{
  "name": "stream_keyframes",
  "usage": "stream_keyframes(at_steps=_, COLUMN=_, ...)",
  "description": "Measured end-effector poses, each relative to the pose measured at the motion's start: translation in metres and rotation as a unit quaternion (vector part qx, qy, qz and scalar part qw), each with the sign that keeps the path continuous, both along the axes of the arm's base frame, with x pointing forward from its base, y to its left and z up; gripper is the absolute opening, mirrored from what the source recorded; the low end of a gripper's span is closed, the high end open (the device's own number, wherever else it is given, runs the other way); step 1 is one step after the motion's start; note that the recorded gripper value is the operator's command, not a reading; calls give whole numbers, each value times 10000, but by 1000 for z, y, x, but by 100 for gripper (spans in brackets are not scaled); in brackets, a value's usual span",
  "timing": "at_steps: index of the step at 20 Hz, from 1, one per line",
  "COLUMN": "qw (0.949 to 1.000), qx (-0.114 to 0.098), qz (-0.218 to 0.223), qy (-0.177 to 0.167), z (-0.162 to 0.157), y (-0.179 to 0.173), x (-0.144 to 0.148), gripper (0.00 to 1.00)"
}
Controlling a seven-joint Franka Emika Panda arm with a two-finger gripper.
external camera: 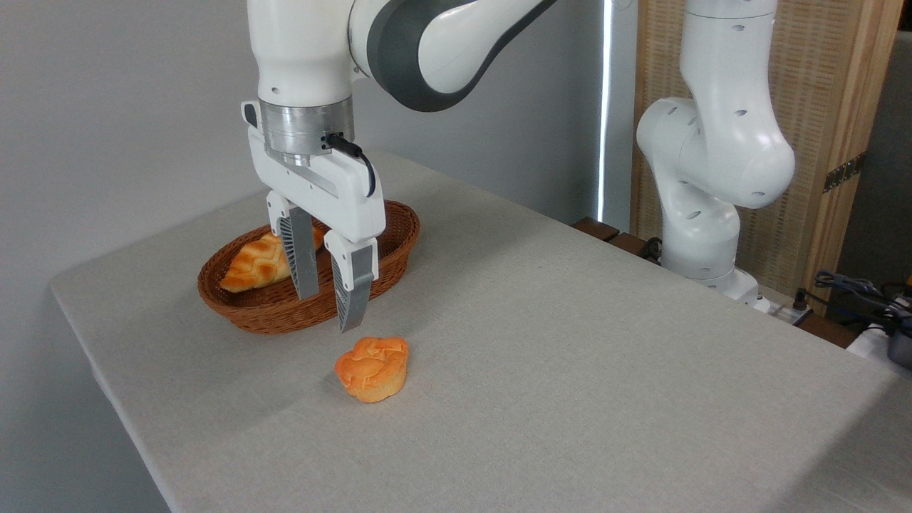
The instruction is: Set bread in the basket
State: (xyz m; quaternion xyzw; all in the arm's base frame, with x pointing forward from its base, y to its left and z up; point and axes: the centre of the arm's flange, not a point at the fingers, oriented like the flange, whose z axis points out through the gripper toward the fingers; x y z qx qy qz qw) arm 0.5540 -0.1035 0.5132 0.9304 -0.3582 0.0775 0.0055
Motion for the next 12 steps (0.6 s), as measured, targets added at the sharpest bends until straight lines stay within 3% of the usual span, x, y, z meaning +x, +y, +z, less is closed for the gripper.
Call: stream_keyframes(at_steps=12, qw=10000, qx=4, qz=-30, qy=13, z=-2, y=-3, x=0, gripper=100)
